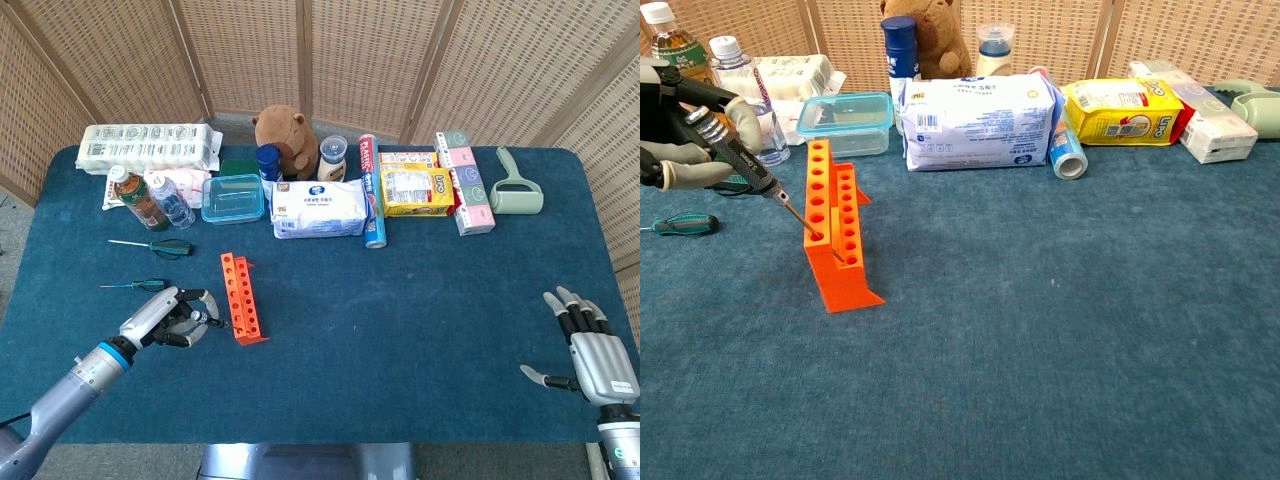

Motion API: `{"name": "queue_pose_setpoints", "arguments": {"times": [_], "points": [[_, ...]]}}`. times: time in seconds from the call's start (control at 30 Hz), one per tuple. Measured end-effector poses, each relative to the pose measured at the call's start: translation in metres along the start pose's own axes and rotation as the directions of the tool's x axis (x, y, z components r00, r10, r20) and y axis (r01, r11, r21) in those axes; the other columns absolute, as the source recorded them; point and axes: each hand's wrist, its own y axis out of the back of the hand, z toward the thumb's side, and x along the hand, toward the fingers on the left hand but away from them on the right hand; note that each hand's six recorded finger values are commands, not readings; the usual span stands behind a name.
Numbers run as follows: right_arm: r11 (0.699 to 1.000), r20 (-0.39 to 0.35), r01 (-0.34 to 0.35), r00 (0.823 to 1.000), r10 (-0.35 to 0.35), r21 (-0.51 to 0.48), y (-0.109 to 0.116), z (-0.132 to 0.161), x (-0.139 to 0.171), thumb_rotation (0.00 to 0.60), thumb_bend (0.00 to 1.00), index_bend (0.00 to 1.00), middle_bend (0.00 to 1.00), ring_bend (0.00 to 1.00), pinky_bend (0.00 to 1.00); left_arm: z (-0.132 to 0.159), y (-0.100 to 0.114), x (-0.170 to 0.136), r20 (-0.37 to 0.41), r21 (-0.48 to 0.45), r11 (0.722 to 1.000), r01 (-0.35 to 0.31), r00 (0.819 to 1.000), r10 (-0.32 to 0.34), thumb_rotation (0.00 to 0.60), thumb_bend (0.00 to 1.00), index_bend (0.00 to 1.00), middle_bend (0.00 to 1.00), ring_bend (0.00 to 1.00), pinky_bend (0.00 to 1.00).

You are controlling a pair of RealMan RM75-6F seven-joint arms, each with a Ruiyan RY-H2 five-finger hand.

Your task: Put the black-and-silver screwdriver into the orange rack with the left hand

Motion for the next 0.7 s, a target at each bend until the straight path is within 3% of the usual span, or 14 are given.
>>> {"name": "queue_pose_setpoints", "arguments": {"times": [0.3, 0.7], "points": [[1.0, 0.001, -0.001, 1.0, 0.001, 0.002, -0.001, 0.0, 0.0, 0.411, 0.0, 0.04, 0.0, 0.0, 0.0, 0.001, 0.006, -0.004, -0.021, 0.029, 1.0, -0.003, 1.0, 0.004, 0.6, 0.47, 0.51, 1.0, 1.0, 1.0], [1.0, 0.004, -0.002, 1.0, 0.002, 0.001, -0.001, 0.0, -0.001, 0.411, 0.0, 0.04, 0.0, 0.0, 0.0, 0.015, 0.004, 0.001, -0.043, 0.141, 0.99, 0.031, 0.999, -0.026, 0.6, 0.47, 0.51, 1.0, 1.0, 1.0]]}}
